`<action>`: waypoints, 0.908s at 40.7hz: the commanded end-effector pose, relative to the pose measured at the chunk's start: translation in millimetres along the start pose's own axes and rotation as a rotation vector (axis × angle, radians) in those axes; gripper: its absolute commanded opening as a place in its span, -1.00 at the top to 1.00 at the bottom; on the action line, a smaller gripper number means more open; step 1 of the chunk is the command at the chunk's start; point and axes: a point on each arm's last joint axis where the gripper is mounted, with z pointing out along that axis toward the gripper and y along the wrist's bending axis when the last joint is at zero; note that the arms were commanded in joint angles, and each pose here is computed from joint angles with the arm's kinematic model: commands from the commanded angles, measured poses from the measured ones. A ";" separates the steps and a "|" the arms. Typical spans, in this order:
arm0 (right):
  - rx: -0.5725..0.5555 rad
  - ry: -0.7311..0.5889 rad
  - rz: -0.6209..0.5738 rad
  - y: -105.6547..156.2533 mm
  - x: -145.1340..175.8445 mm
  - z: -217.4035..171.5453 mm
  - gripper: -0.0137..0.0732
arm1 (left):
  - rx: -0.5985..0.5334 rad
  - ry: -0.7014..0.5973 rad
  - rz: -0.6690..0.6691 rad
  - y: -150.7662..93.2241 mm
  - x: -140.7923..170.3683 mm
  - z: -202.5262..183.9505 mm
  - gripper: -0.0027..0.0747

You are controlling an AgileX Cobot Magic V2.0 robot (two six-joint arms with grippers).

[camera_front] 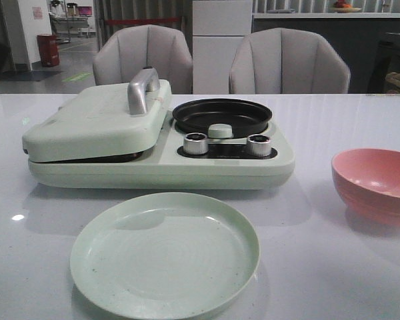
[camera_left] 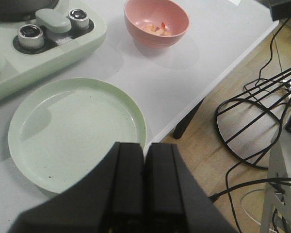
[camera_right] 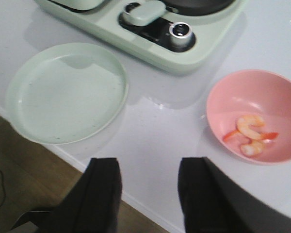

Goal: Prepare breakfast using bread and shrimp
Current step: 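Grasp the rim of the pink shrimp bowl with the right gripper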

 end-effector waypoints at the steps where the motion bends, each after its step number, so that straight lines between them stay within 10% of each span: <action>1: 0.096 -0.031 0.048 -15.6 -25.3 3.7 -0.14 | -0.007 -0.084 -0.010 -1.8 -12.8 -4.3 0.67; 17: 0.339 0.220 0.389 -119.6 -63.8 48.1 -0.37 | -0.025 -0.094 0.005 -0.3 -13.7 -4.4 0.67; 37: 0.300 0.417 0.428 -176.2 -57.0 151.8 -0.50 | -0.047 -0.125 0.010 1.7 -16.6 -4.8 0.67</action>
